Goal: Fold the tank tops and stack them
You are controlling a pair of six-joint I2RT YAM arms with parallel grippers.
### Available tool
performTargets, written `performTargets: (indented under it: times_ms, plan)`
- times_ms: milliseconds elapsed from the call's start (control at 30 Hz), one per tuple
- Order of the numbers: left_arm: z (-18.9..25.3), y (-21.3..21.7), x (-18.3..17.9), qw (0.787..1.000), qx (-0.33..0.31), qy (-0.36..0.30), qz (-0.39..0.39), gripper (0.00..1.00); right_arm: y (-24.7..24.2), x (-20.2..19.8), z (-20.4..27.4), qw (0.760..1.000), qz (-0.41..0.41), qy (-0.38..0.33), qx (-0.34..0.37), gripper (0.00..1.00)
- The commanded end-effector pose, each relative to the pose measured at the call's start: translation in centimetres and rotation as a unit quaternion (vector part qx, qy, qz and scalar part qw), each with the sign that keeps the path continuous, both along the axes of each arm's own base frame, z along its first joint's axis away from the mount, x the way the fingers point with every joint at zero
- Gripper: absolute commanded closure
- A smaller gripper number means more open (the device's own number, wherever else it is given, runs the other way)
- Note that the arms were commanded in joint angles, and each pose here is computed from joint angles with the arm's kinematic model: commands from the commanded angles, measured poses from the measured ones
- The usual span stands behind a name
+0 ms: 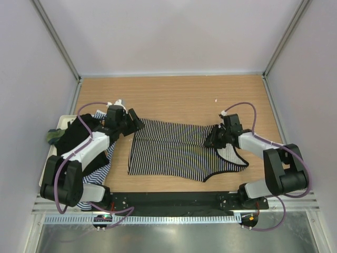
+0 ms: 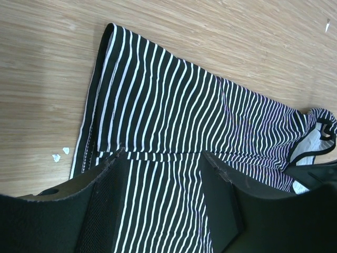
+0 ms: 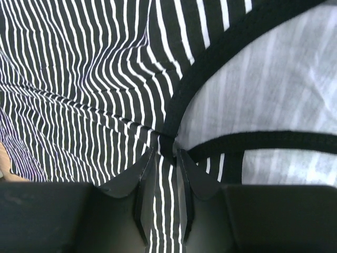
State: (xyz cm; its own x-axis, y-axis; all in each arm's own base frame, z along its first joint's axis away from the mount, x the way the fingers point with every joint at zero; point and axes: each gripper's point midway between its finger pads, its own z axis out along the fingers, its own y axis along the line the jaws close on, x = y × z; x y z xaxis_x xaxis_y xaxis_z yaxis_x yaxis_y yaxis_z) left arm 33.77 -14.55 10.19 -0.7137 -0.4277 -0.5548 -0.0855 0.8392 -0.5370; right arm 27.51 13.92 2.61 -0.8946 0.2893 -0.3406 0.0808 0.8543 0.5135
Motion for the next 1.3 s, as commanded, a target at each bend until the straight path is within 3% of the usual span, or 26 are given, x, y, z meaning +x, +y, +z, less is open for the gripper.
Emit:
performTargets:
  times_ms: [0, 167, 733, 1000, 1267]
  plan:
    - [1.2, -0.4, 0.8, 0.999, -0.001, -0.036, -0.014, 0.41, -0.1, -0.1, 1.1, 1.0, -0.002, -0.02, -0.002, 0.72]
    - [1.1, -0.1, 0.5, 0.999, 0.004, -0.04, -0.013, 0.41, -0.6, 0.6, 1.7, 0.999, -0.015, -0.038, -0.011, 0.58]
    - [1.0, -0.2, 0.4, 0.999, 0.008, -0.04, -0.015, 0.41, 0.8, 4.1, 0.5, 1.0, -0.014, -0.023, 0.005, 0.62]
    - [0.6, -0.8, 0.2, 0.999, 0.011, -0.032, -0.025, 0.42, 1.0, 4.9, 1.8, 0.999, -0.009, -0.05, 0.008, 0.96]
    - [-0.6, 0.1, -0.3, 0.999, 0.039, -0.004, -0.006, 0.42, -0.8, 5.4, 4.9, 0.989, -0.049, -0.142, -0.011, 0.99]
